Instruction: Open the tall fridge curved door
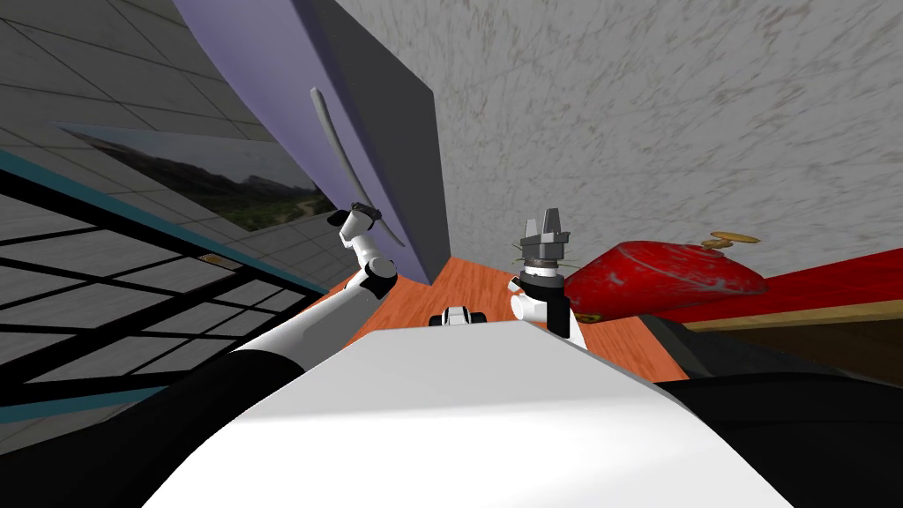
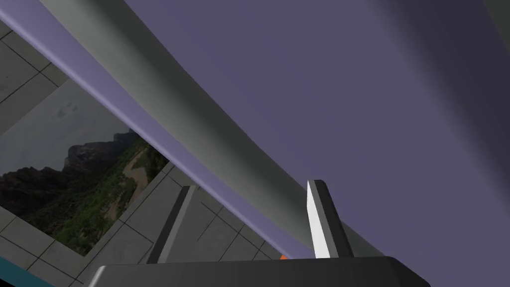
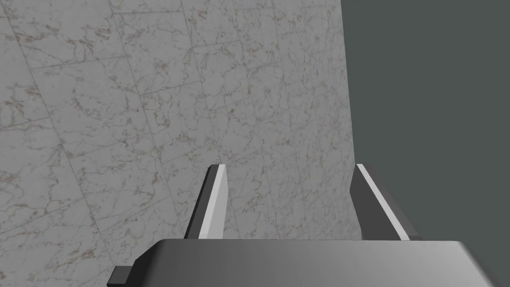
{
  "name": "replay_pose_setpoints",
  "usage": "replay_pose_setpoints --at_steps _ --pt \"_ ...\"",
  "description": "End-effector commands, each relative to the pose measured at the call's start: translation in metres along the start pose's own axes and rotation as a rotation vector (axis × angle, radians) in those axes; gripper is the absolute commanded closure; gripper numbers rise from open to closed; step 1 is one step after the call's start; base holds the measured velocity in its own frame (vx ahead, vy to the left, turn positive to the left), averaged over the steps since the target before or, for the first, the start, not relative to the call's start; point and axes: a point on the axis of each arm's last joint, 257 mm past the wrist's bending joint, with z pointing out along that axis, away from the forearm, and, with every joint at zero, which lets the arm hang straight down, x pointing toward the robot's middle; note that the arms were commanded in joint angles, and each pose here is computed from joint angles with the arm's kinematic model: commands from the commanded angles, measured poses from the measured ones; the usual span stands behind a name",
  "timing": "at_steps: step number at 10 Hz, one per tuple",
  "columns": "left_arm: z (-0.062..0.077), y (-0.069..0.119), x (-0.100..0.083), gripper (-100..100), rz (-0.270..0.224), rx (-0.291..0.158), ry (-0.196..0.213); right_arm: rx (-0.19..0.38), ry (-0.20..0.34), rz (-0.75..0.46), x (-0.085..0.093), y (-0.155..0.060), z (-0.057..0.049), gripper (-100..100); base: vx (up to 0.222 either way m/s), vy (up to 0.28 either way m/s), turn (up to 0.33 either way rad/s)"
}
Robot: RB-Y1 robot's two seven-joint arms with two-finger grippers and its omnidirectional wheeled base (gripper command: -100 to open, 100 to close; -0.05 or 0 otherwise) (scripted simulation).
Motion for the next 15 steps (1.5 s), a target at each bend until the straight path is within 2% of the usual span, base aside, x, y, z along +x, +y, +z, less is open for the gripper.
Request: replay_pose_setpoints --at_steps 1,2,3,4,5,6,7,8,9,10,11,12,13,14,15 --pt "0.000 0.015 0.013 100 -0.002 -0.028 0.022 0.000 0.000 0.000 0.000 0.000 0.000 0 -0.138 0.228 -0.032" --pt "-0.001 0.030 0.025 100 -0.004 -0.055 0.044 0.000 0.000 0.000 0.000 0.000 0.000 0 -0.147 0.262 -0.012" --pt "-0.001 0.030 0.025 100 -0.004 -0.055 0.044 0.000 0.000 0.000 0.000 0.000 0.000 0 -0.141 0.279 -0.011" --pt "-0.002 0.044 0.038 100 -0.006 -0.083 0.067 0.000 0.000 0.000 0.000 0.000 0.000 0 -0.172 0.286 -0.012" --pt "-0.002 0.044 0.038 100 -0.006 -0.083 0.067 0.000 0.000 0.000 0.000 0.000 0.000 0 -0.163 0.241 -0.017" --pt "-0.004 0.059 0.051 100 -0.008 -0.111 0.089 0.000 0.000 0.000 0.000 0.000 0.000 0 -0.111 0.309 -0.010" --pt "-0.004 0.059 0.051 100 -0.008 -0.111 0.089 0.000 0.000 0.000 0.000 0.000 0.000 0 -0.135 0.248 -0.021" --pt "-0.006 0.074 0.063 100 -0.010 -0.140 0.112 0.000 0.000 0.000 0.000 0.000 0.000 0 -0.182 0.252 -0.010" --pt "-0.006 0.074 0.063 100 -0.010 -0.140 0.112 0.000 0.000 0.000 0.000 0.000 0.000 0 -0.163 0.224 -0.020" --pt "-0.009 0.089 0.076 100 -0.011 -0.168 0.135 0.000 0.000 0.000 0.000 0.000 0.000 0 -0.145 0.255 -0.012" --pt "-0.009 0.089 0.076 100 -0.011 -0.168 0.135 0.000 0.000 0.000 0.000 0.000 0.000 0 -0.147 0.220 -0.019" --pt "-0.013 0.103 0.089 100 -0.013 -0.196 0.158 0.000 0.000 0.000 0.000 0.000 0.000 0 -0.129 0.268 -0.009" --pt "-0.013 0.103 0.089 100 -0.013 -0.196 0.158 0.000 0.000 0.000 0.000 0.000 0.000 0 -0.130 0.260 -0.019" --pt "-0.017 0.118 0.102 100 -0.015 -0.225 0.181 0.000 0.000 0.000 0.000 0.000 0.000 0 -0.159 0.233 -0.014" --pt "-0.017 0.118 0.102 100 -0.015 -0.225 0.181 0.000 0.000 0.000 0.000 0.000 0.000 0 -0.184 0.258 -0.013"
